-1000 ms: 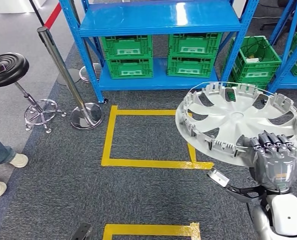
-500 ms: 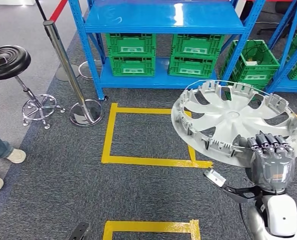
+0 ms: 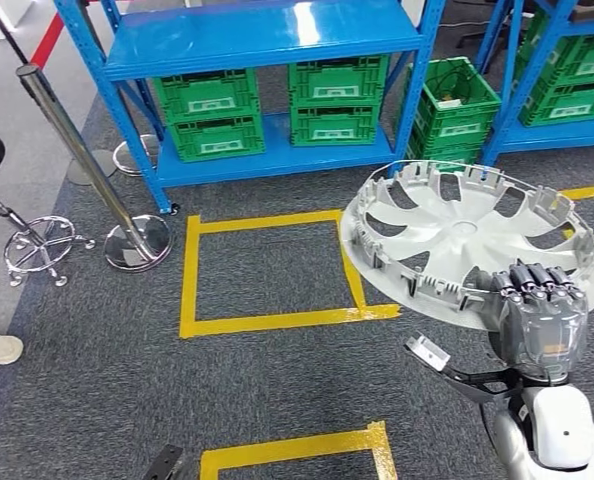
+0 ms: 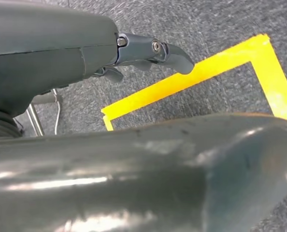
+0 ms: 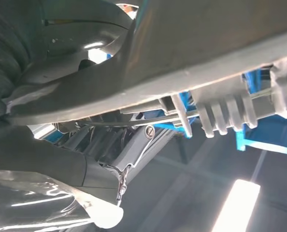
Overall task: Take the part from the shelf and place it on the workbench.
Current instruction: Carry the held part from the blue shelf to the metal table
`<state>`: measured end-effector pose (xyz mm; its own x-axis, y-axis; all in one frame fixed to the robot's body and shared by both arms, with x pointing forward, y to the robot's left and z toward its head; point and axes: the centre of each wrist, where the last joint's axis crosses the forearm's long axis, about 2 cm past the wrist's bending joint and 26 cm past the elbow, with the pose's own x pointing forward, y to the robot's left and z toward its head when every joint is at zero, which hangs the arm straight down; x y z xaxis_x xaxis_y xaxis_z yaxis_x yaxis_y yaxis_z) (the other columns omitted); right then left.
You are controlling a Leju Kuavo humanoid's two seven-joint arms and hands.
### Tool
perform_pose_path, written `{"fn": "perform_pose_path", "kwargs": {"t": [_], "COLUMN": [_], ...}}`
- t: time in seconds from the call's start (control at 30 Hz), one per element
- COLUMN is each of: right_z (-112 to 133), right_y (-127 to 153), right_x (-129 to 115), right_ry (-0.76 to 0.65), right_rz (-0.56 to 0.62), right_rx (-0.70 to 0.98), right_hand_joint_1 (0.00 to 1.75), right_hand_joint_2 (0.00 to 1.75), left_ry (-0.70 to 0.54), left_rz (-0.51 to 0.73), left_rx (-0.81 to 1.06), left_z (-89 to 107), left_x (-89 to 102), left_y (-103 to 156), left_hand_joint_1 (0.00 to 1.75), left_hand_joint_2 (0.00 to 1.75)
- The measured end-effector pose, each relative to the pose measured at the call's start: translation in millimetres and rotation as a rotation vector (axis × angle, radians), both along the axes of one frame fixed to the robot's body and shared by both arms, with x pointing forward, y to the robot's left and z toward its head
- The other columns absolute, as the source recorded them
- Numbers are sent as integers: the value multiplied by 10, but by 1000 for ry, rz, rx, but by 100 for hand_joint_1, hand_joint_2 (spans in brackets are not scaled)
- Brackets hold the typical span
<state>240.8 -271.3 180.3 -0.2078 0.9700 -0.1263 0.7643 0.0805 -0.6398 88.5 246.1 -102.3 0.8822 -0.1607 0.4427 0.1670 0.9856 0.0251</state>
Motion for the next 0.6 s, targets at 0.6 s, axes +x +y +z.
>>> {"fn": "perform_pose_path", "kwargs": {"t": [0.6], "right_z": [4], "right_y": [19], "right_x": [1], "right_ry": [0], "right_rz": [1], "right_rx": [9], "right_hand_joint_1": [175], "right_hand_joint_2": [175], "left_ry": [32], "left_rz": [25], "left_rx": [3], "left_z": [-7], "left_x": [-30], "left_y": [18], "left_hand_joint_1": [0], "left_hand_joint_2": [0]}}
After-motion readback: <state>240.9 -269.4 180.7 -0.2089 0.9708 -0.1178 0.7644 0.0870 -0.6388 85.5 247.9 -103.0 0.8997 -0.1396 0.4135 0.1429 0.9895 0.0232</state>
